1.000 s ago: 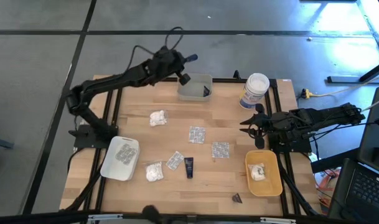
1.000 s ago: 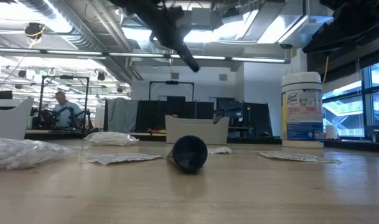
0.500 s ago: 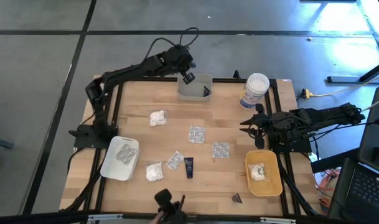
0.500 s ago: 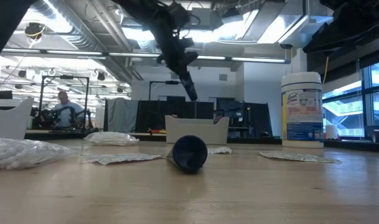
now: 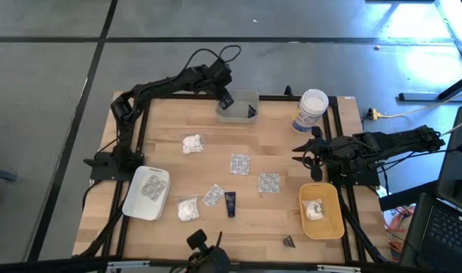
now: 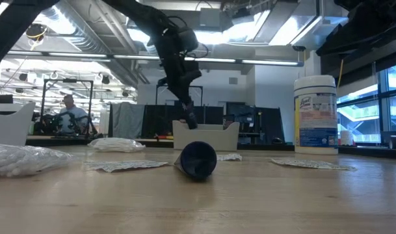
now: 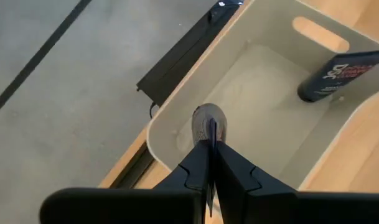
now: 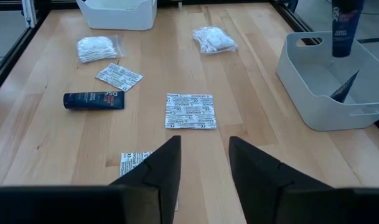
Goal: Pick & Place Travel size toiletries
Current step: Put the shave cream into the gray bin
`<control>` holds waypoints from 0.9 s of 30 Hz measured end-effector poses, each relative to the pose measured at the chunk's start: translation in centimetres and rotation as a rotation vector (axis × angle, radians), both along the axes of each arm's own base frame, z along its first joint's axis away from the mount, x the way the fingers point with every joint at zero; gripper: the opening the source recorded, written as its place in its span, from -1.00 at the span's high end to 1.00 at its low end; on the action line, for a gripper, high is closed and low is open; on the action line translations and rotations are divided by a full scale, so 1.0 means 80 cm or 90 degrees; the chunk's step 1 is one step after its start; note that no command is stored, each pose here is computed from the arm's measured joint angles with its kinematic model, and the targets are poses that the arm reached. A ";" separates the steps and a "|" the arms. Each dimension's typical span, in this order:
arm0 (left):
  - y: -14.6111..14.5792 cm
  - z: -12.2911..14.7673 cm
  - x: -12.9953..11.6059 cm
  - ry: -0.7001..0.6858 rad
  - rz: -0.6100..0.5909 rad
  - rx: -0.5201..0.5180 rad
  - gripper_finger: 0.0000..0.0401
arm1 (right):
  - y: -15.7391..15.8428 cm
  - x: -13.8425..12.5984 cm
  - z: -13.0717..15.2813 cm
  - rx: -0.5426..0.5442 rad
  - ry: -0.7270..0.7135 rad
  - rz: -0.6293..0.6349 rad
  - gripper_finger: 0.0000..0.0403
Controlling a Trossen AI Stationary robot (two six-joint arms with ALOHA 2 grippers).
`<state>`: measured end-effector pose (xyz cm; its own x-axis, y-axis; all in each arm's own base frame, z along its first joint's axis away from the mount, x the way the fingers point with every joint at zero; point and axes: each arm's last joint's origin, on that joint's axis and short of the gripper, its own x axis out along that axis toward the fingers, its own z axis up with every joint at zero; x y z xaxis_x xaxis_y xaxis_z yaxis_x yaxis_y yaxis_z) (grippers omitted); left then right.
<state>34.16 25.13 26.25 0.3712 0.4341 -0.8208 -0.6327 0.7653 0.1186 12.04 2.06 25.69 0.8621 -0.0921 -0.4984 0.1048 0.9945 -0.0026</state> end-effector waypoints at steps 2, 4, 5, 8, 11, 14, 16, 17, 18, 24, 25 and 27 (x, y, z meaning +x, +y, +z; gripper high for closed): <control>0.000 -0.006 0.001 0.010 -0.003 -0.011 0.93 | 0.000 0.000 0.000 0.000 0.000 0.000 0.29; 0.001 -0.012 0.003 0.015 -0.005 -0.018 0.93 | 0.000 0.000 0.000 0.000 0.000 0.000 0.27; 0.001 -0.015 0.004 0.017 -0.008 -0.025 0.93 | 0.000 0.000 0.000 0.000 0.000 0.000 0.26; 0.003 -0.025 0.006 0.024 -0.012 -0.042 0.93 | 0.000 0.000 0.000 0.000 0.001 0.000 0.24; 0.006 -0.035 0.006 0.033 -0.015 -0.060 0.93 | 0.000 0.000 0.000 0.000 0.000 0.000 0.22; 0.008 -0.041 0.006 0.040 -0.012 -0.064 0.93 | 0.000 0.000 0.000 0.000 0.000 0.000 0.19; 0.010 -0.044 0.006 0.047 -0.009 -0.069 0.93 | 0.000 0.000 0.000 0.000 0.000 0.000 0.18; 0.010 -0.045 0.005 0.050 -0.008 -0.071 0.93 | 0.000 0.000 0.000 0.000 0.000 0.000 0.17; 0.010 -0.045 0.004 0.050 -0.007 -0.070 0.93 | 0.000 0.000 0.000 0.000 0.000 0.000 0.17; 0.014 -0.046 -0.001 0.050 0.013 -0.086 0.93 | 0.000 0.000 0.000 0.000 0.000 0.000 0.13; 0.015 -0.047 -0.002 0.050 0.012 -0.091 0.93 | 0.000 0.000 0.000 0.000 0.000 0.000 0.13; 0.015 -0.049 -0.001 0.051 0.010 -0.096 0.93 | 0.000 0.000 0.000 0.000 0.000 0.000 0.12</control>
